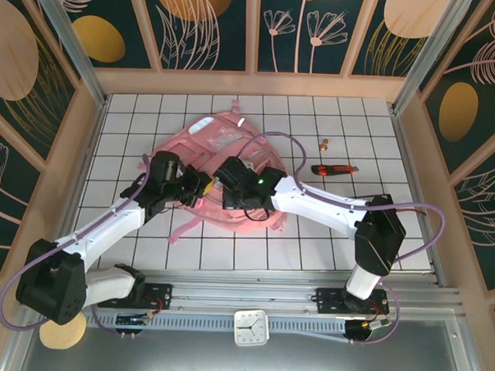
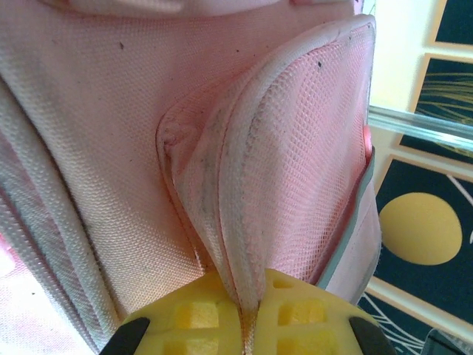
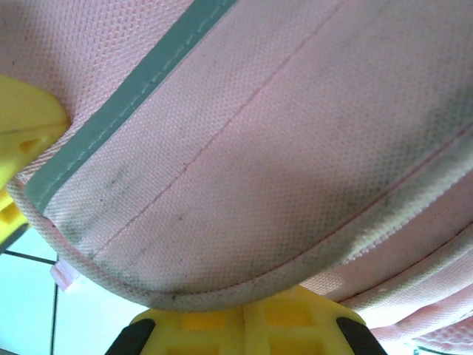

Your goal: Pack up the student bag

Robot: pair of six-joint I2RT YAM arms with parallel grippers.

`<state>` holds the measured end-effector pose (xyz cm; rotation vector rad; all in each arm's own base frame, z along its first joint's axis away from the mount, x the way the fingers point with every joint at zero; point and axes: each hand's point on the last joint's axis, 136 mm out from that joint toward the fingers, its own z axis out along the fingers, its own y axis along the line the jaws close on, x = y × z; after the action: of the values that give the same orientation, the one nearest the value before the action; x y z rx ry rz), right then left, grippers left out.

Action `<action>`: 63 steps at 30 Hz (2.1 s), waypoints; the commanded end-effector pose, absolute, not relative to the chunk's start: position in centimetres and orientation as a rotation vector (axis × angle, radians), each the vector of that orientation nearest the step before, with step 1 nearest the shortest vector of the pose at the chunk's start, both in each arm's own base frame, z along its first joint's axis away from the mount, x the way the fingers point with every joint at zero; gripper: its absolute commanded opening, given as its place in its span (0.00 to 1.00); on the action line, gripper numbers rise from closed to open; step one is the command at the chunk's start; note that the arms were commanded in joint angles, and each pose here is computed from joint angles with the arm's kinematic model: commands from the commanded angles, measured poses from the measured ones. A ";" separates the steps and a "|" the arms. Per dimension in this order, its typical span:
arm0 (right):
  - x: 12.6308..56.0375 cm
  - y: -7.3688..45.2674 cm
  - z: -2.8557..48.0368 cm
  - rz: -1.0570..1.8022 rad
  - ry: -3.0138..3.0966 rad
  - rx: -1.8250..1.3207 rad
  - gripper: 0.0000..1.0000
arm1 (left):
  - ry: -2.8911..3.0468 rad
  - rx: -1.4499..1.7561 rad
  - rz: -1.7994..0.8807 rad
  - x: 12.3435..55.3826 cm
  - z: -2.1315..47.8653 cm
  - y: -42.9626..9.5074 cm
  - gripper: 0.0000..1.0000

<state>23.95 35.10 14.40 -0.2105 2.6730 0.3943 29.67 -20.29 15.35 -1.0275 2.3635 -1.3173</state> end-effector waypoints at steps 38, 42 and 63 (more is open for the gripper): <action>22.0 31.5 15.8 0.376 2.722 -0.397 0.00 | 2.499 -0.522 -0.787 32.2 18.5 -13.9 0.00; 22.3 32.8 15.3 0.395 2.726 -0.424 0.00 | 2.507 -0.531 -0.817 31.4 18.5 -14.0 0.15; 25.4 35.4 17.6 0.593 2.657 -0.682 0.00 | 2.233 -1.110 -1.320 26.3 18.9 -16.6 0.63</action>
<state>24.82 35.21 15.88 -0.6453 2.7102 0.5385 25.43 -15.28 16.75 -0.9928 2.3560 -1.1870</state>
